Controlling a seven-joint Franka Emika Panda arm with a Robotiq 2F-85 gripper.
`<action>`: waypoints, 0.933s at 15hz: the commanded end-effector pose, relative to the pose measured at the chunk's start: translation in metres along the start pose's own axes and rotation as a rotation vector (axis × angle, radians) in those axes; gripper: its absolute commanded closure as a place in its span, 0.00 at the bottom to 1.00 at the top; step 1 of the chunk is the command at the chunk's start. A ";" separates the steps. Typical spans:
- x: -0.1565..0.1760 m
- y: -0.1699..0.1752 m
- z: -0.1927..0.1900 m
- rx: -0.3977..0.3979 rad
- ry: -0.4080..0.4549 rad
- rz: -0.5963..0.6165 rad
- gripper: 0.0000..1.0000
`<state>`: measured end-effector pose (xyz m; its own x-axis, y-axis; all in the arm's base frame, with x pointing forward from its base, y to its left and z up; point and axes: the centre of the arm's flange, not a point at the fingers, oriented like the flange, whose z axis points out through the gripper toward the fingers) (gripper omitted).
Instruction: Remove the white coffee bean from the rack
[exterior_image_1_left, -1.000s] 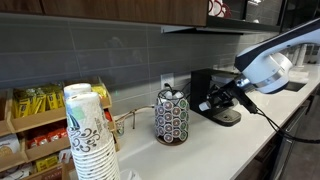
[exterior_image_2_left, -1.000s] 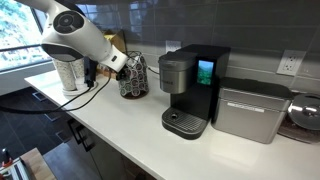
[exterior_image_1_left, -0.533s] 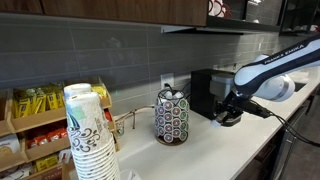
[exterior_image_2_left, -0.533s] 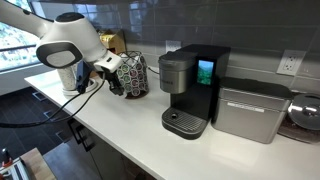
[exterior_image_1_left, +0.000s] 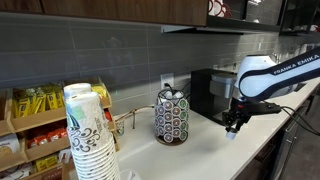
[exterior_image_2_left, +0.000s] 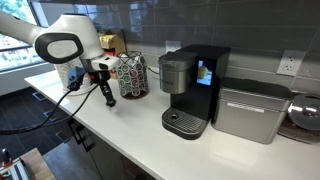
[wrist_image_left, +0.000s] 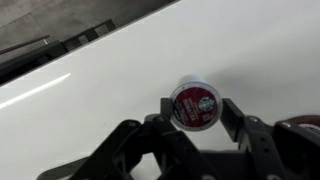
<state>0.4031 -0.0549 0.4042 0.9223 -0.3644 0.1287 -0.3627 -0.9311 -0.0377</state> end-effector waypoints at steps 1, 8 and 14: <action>-0.008 -0.016 0.011 -0.047 -0.027 -0.063 0.72; -0.016 -0.033 0.040 -0.088 -0.048 -0.114 0.72; -0.013 -0.037 0.064 -0.068 -0.076 -0.066 0.72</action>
<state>0.4106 -0.0167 0.3566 0.9576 -0.2827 0.0555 -0.2851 -0.9576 0.0411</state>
